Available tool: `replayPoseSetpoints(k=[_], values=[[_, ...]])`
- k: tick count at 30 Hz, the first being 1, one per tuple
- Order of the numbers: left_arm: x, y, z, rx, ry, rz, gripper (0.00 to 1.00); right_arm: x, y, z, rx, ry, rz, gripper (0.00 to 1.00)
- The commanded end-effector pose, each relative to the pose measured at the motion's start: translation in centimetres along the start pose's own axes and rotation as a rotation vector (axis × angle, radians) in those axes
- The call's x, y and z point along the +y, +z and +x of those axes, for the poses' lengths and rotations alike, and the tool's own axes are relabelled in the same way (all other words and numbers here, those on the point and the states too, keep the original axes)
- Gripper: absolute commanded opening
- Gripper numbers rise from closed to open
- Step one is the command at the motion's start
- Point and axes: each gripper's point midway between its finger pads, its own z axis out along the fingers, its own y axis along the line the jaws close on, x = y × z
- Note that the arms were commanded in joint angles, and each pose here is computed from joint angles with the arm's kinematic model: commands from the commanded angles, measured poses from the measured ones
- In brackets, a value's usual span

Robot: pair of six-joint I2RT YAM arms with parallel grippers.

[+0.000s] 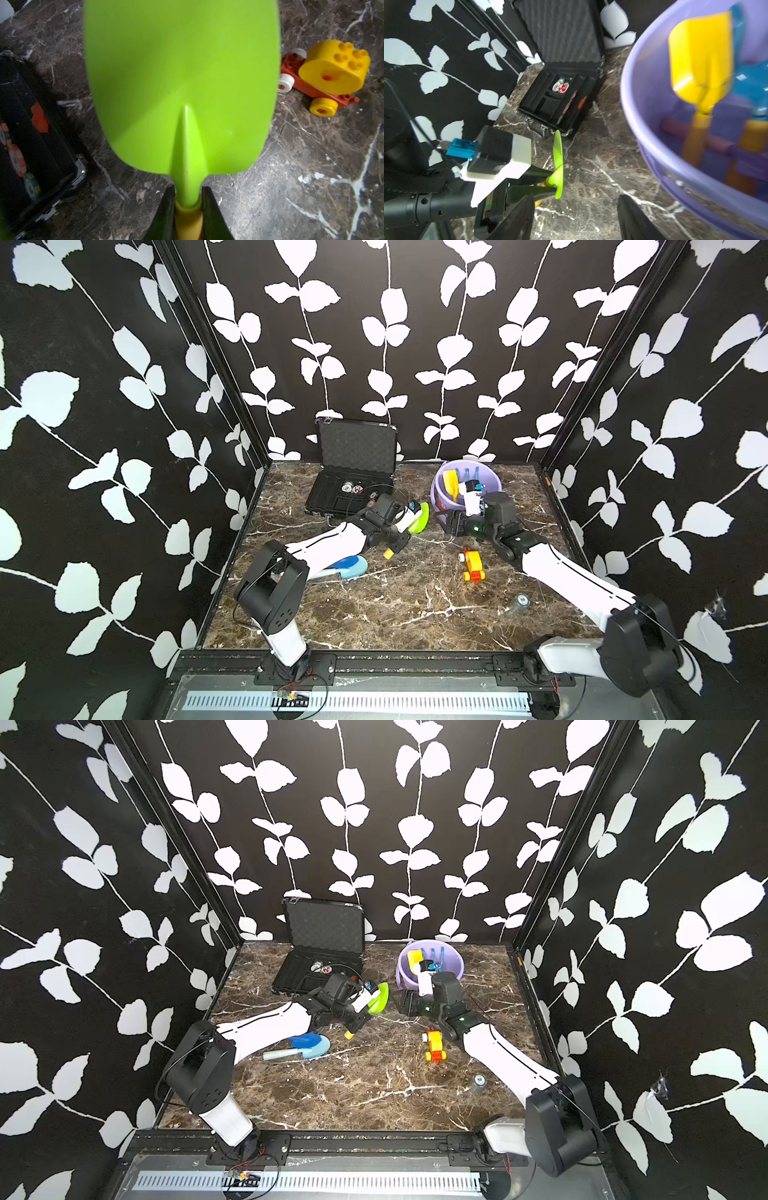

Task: Organize the gardening tools
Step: Pick up the gardening tool from the center of the board.

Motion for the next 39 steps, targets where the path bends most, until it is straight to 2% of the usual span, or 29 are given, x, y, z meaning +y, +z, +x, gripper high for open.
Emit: replayPoseSetpoints(k=[1, 5, 12, 15, 24, 29, 33, 36, 39], values=[[-1.2, -1.5, -1.9, -0.083, 0.01, 0.057, 0.0, 2.2, 0.8, -1.8, -0.031, -0.008, -0.122, 0.62], [-1.7, -1.4, -1.6, -0.065, 0.014, 0.087, 0.0, 2.7, 2.3, -1.2, 0.009, -0.023, -0.145, 0.58], [-2.9, -1.7, -1.7, -0.088, 0.017, 0.151, 0.0, 2.7, 4.5, -0.2, 0.067, -0.07, -0.097, 0.53], [-2.8, -1.8, -1.6, -0.095, 0.007, 0.144, 0.0, 3.1, 4.9, 0.0, 0.079, -0.094, -0.086, 0.45], [-2.8, -2.4, -1.5, -0.129, -0.024, 0.13, 0.0, 3.4, 5.5, 0.5, 0.086, -0.127, -0.063, 0.09], [-2.6, -3.5, -1.9, -0.17, -0.042, 0.106, 0.01, 3.5, 5.4, 0.2, 0.075, -0.134, -0.06, 0.0], [-2.4, -4.4, -1.9, -0.207, -0.067, 0.08, 0.26, 3.5, 5.3, 0.3, 0.074, -0.144, -0.054, 0.0], [-2.3, -5.0, -1.9, -0.235, -0.085, 0.066, 0.49, 3.6, 5.2, 0.4, 0.074, -0.164, -0.044, 0.0], [-1.9, -5.9, -1.7, -0.262, -0.108, 0.034, 0.77, 3.6, 4.9, 0.2, 0.064, -0.187, -0.022, 0.0]])
